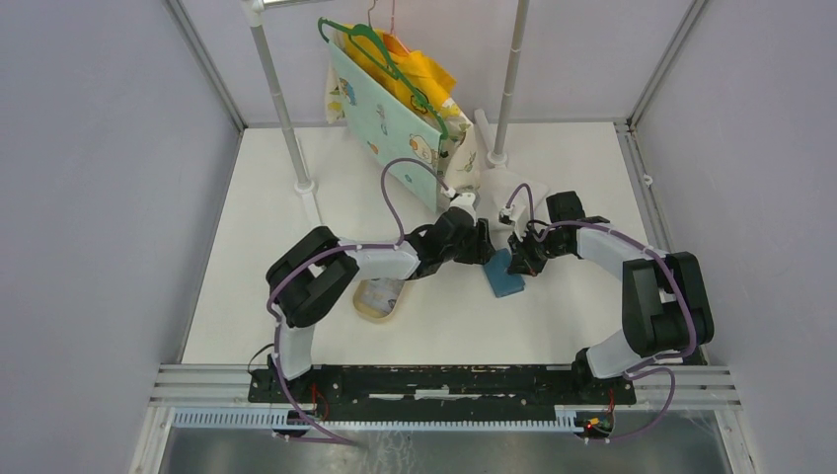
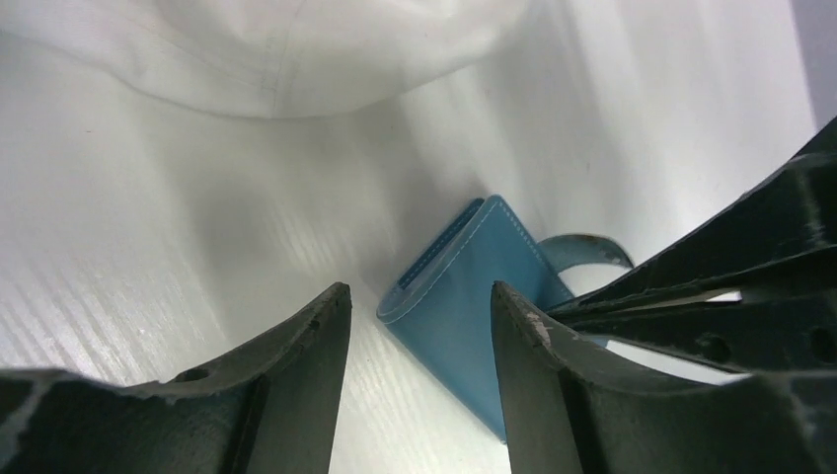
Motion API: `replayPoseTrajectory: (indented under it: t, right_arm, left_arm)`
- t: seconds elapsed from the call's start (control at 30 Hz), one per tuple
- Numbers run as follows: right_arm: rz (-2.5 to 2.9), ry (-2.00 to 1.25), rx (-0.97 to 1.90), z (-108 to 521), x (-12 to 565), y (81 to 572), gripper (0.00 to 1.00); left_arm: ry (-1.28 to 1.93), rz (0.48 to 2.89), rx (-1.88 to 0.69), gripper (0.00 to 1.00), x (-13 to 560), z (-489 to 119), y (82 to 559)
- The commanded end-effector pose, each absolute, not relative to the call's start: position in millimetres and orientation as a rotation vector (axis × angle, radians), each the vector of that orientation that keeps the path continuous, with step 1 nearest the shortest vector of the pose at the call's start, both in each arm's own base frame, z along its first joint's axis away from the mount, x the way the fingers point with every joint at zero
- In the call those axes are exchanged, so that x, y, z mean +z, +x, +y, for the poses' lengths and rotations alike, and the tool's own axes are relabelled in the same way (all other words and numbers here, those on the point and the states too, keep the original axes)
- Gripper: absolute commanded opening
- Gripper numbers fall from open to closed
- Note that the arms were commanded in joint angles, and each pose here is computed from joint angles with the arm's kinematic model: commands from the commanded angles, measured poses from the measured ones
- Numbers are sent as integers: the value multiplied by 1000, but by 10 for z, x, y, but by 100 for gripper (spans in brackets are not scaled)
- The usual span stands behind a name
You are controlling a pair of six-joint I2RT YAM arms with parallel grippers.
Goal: Put the credit cards into the card holder
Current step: Close the card holder at the center of the board.
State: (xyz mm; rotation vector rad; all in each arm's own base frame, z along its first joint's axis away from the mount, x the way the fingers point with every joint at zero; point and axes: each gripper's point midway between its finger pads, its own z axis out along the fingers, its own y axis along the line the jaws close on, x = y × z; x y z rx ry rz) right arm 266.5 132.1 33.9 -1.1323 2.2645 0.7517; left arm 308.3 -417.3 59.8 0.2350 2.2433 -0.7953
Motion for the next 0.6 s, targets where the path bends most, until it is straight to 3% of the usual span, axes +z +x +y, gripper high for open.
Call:
replayPoseTrajectory:
  t: [0.0,0.1,0.17,0.3,0.57]
  right_arm:
    - [2276,-1173,686,1225,326,2687,6]
    - [2267,-1184,695,1231,335,2670,6]
    - [2262,-1195,698,1231,341,2657,6]
    - [2232,-1234,699,1237,382,2637,10]
    - [2222,-1317,666,1165,391,2561,17]
  left_arm:
    - [433,2258,-767,61,462,-4228,3085]
    - [497,2276,-829,59,404,-4316,3020]
    - [503,2282,-838,48,381,-4320,3003]
    - [456,2307,-867,35,352,-4259,2907]
    - [292,2379,-916,23,305,-4314,2339]
